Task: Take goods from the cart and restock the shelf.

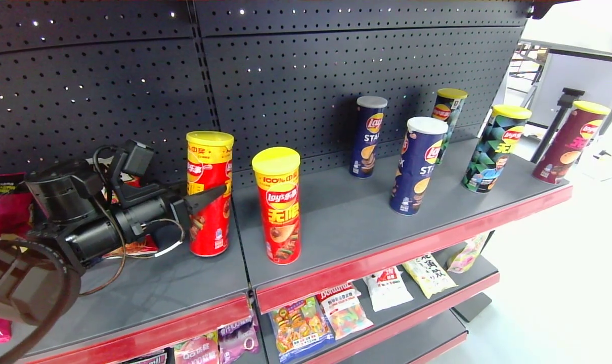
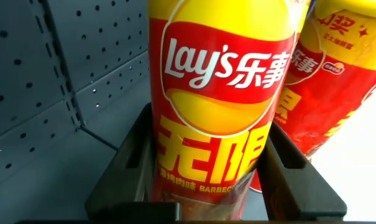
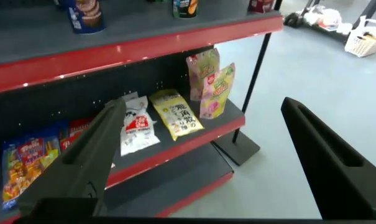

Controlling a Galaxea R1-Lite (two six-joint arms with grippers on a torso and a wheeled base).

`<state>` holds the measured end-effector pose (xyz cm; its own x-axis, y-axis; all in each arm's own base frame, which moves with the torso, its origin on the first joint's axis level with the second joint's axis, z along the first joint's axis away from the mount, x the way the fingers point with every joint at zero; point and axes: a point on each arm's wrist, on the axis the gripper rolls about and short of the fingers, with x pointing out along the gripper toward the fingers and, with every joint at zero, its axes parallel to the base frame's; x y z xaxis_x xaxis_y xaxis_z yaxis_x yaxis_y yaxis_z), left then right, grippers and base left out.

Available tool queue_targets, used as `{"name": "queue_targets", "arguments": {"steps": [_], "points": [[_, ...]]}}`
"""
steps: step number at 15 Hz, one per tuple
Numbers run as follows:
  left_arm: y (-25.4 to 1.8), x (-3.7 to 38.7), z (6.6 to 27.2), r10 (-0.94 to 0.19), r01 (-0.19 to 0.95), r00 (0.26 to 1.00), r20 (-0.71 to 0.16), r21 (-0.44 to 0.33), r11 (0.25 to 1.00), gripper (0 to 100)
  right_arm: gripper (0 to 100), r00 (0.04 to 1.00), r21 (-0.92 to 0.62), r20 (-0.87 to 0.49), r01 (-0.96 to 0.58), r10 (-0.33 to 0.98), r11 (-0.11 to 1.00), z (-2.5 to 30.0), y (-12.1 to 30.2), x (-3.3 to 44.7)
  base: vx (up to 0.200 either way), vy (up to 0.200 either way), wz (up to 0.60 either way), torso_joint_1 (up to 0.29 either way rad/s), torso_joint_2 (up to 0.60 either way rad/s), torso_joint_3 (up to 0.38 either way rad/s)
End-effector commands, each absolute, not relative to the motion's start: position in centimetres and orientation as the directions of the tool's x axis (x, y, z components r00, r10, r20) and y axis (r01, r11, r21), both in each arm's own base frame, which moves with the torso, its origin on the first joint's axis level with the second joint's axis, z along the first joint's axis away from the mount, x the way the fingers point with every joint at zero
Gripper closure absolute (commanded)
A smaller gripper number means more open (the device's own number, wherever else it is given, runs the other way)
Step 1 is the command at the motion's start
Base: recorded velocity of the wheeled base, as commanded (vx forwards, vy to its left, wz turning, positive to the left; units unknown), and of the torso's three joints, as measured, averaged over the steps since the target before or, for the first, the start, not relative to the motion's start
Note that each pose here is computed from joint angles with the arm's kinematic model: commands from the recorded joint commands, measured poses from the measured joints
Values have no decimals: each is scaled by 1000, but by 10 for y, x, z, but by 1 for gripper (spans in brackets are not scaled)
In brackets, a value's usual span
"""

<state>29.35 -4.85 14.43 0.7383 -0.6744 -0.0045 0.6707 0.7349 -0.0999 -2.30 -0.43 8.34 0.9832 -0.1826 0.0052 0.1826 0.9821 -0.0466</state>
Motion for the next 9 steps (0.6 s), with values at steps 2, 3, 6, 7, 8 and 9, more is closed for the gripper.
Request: {"name": "queue_targets", "arguments": {"steps": [2, 3, 6, 7, 8, 9], "points": [[-49, 294, 144, -674, 670, 739, -2, -98, 735, 100, 0, 984, -30, 30, 176, -175, 984, 82, -4, -25, 0, 0, 0, 0, 0, 0], [-49, 295, 143, -675, 671, 738, -5, -100, 734, 100, 0, 992, -23, 38, 119, -118, 993, 83, -3, -24, 0, 0, 0, 0, 0, 0], [-49, 301, 137, -679, 676, 734, -2, -98, 730, 100, 0, 1000, -14, 0, 5, -5, 1000, 76, 0, -23, 0, 0, 0, 0, 0, 0], [-50, 303, 137, -679, 677, 734, 5, -94, 730, 100, 0, 1000, -2, 2, 5, -5, 1000, 76, 0, -23, 0, 0, 0, 0, 0, 0], [-50, 306, 137, -682, 680, 732, 12, -91, 728, 100, 0, 1000, -3, 0, 5, -5, 1000, 76, 0, -23, 0, 0, 0, 0, 0, 0], [-50, 307, 136, -684, 682, 729, 12, -97, 725, 100, 0, 1000, 2, 2, 5, -5, 1000, 76, 0, -23, 0, 0, 0, 0, 0, 0]]}}
